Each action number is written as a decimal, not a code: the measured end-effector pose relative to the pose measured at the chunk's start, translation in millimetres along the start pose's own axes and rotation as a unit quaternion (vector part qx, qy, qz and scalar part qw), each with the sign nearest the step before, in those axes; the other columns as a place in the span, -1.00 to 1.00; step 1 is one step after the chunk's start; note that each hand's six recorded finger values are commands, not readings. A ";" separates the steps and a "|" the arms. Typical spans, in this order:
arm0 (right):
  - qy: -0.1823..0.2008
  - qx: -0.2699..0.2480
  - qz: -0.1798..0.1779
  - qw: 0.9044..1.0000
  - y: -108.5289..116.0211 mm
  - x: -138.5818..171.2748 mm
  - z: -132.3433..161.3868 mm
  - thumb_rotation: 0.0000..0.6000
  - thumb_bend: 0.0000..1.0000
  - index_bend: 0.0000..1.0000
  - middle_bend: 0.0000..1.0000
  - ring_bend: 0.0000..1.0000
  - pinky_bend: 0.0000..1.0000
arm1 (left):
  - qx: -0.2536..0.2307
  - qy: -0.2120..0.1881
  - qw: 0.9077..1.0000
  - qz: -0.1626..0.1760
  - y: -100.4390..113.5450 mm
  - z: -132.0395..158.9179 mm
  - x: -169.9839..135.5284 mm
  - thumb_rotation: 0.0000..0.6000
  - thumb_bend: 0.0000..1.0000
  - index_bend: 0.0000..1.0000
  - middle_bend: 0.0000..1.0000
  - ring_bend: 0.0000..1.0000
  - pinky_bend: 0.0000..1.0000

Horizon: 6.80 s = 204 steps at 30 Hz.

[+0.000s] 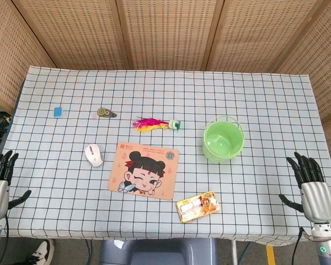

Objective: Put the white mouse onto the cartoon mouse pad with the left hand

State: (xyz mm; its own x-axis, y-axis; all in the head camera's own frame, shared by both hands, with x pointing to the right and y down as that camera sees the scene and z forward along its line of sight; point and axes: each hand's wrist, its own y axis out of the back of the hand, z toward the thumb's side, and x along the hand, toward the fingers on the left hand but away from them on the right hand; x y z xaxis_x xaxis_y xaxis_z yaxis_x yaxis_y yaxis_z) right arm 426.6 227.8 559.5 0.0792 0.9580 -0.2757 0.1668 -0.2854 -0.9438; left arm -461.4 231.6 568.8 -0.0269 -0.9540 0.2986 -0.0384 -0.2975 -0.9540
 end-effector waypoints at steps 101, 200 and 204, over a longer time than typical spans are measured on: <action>-0.101 0.024 -0.012 0.994 0.0 -18.1 -63.1 1.00 -0.84 -0.72 -1.00 -1.00 -1.00 | 0.198 -0.344 0.891 -0.218 -137.6 133.8 181.7 1.00 -0.36 -0.14 -0.54 -0.62 -0.42; -0.094 0.002 -0.017 0.995 3.1 -15.0 -60.5 1.00 -0.84 -0.70 -1.00 -1.00 -1.00 | 0.182 -0.534 0.825 0.026 -84.9 233.4 140.8 1.00 -0.47 -0.79 -1.00 -1.00 -0.98; -0.087 0.007 -0.012 0.996 1.0 -14.6 -56.5 1.00 -0.84 -0.71 -1.00 -1.00 -1.00 | 0.143 -0.470 0.871 0.021 -74.8 209.8 129.1 1.00 -0.53 -0.82 -1.00 -1.00 -1.00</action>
State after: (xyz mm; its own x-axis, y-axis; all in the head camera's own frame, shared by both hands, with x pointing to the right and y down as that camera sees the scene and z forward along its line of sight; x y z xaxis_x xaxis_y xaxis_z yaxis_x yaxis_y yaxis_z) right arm 481.1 211.8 572.9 -0.0970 0.9552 -0.2797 0.1525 -0.2635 -0.9525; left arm -252.4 122.9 672.6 0.8120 -0.5338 0.2362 0.1975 -0.1296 -0.9717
